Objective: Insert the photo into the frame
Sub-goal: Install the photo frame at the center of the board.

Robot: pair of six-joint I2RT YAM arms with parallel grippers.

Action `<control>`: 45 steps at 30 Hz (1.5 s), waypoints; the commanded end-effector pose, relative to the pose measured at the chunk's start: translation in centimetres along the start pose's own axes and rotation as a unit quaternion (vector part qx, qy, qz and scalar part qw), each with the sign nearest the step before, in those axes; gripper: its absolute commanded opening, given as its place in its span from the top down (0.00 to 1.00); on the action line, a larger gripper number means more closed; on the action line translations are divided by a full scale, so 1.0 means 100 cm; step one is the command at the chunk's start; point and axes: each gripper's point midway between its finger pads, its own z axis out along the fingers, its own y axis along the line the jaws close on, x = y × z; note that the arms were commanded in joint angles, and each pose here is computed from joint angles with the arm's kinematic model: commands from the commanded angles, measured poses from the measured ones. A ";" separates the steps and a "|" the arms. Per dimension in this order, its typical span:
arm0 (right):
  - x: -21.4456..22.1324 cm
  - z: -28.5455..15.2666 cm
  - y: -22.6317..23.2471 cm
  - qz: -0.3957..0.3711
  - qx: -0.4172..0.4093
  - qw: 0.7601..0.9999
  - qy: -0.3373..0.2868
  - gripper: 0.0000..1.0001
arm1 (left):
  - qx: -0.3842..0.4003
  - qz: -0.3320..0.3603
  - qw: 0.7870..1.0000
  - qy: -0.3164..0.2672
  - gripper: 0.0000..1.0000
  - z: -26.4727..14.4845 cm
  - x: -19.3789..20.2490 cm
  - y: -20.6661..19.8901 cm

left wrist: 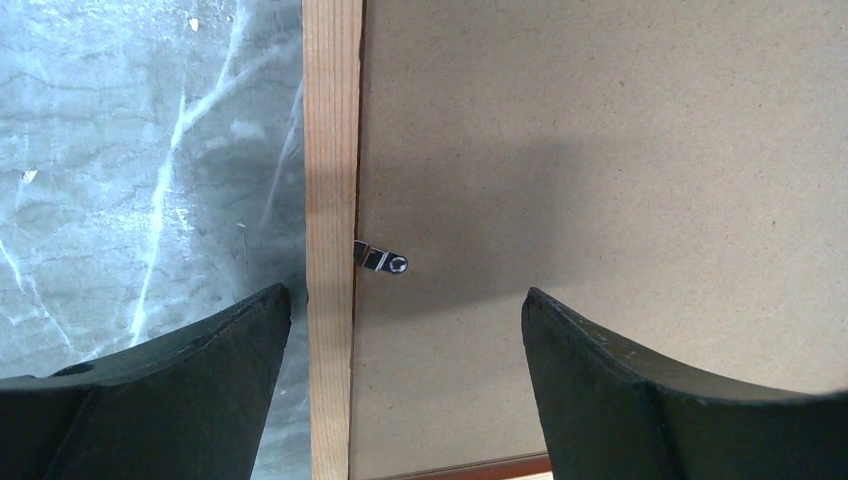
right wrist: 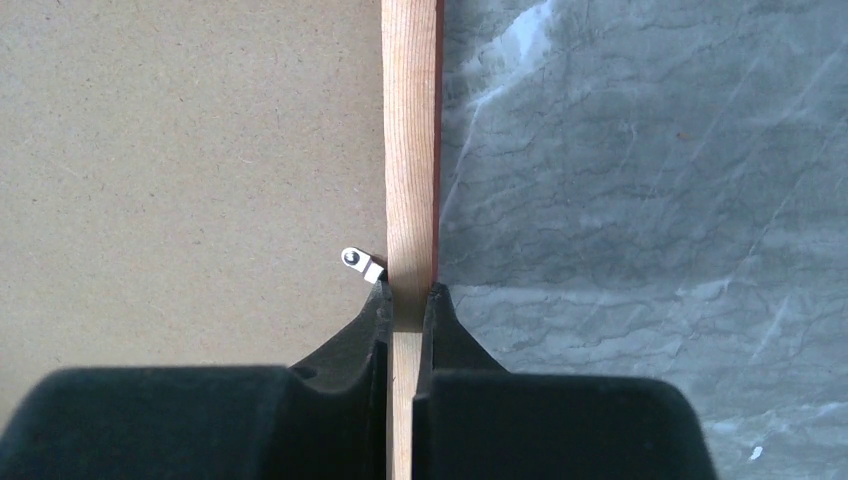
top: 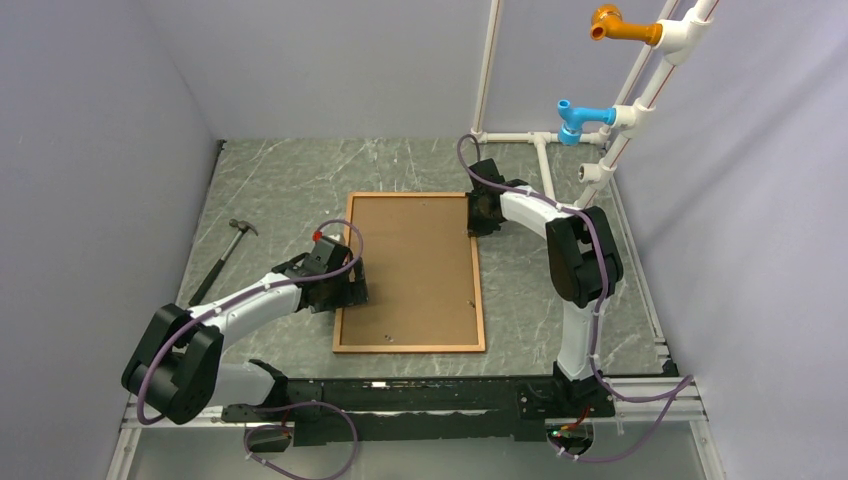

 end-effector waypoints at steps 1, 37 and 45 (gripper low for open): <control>0.008 0.013 -0.015 0.007 0.034 0.999 0.007 1.00 | 0.016 0.009 1.000 -0.002 0.12 0.004 0.000 -0.004; 0.040 -0.099 -0.015 0.033 -0.044 0.998 -0.031 0.15 | 0.018 0.020 0.999 -0.034 0.05 -0.033 0.042 -0.021; 0.065 -0.096 -0.020 0.058 -0.071 0.996 -0.007 0.11 | 0.034 0.032 0.998 -0.031 0.06 -0.012 -0.017 -0.033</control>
